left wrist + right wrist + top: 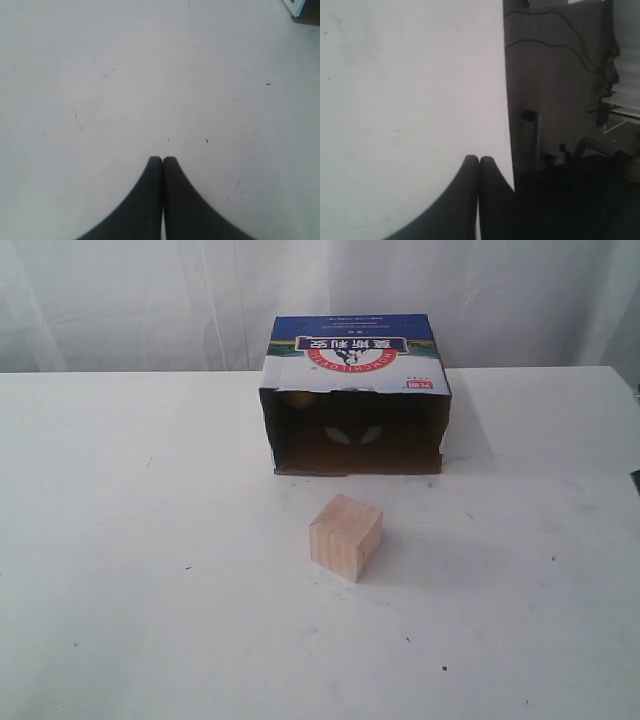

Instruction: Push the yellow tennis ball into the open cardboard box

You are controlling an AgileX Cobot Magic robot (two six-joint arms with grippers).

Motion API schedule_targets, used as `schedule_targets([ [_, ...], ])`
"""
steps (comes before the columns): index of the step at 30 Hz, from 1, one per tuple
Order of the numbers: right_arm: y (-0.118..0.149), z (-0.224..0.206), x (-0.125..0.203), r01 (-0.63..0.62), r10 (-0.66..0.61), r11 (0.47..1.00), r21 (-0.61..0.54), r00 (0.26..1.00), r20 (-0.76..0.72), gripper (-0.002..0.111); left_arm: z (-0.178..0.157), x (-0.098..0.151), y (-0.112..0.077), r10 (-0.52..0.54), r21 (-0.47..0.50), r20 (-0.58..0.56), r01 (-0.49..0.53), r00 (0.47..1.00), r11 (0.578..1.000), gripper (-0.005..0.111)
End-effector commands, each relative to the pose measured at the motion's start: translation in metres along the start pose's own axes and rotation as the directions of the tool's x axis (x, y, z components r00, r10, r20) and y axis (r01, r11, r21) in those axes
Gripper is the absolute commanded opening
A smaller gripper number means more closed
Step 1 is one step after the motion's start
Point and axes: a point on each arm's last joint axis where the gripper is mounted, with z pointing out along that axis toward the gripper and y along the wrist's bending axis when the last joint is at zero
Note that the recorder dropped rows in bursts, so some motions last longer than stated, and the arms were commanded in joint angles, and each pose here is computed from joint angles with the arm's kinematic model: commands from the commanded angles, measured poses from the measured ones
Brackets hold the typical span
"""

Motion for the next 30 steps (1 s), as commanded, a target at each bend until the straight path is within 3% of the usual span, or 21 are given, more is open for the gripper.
schedule_targets([
  [1,-0.024,-0.027,0.022,-0.136,0.148,0.985,-0.104,0.982,0.116,0.000,0.001,0.006,-0.001,-0.014,0.015,-0.051,0.015,0.999,1.000,0.000],
  [4,-0.040,-0.060,0.038,-0.178,0.255,0.955,-0.239,0.901,0.350,0.000,0.001,0.006,-0.001,-0.014,0.015,-0.051,0.015,0.999,1.000,0.000],
  [9,-0.062,-0.104,0.075,-0.131,0.345,0.926,-0.354,0.671,0.656,0.000,0.001,0.006,-0.001,-0.014,0.015,-0.051,0.015,0.999,1.000,0.000],
  [14,-0.069,-0.098,0.105,-0.192,0.342,0.933,-0.305,0.741,0.578,0.000,0.001,0.006,-0.001,-0.014,0.015,-0.051,0.015,0.999,1.000,0.000],
  [19,-0.074,-0.109,0.126,-0.191,0.394,0.913,-0.361,0.647,0.653,0.000,0.001,0.006,-0.001,-0.014,0.015,-0.051,0.015,0.999,1.000,0.000],
  [30,-0.117,-0.178,0.205,-0.153,0.519,0.853,-0.499,0.135,0.844,0.000,0.001,0.006,-0.001,-0.014,0.015,-0.051,0.015,0.999,1.000,0.000],
])
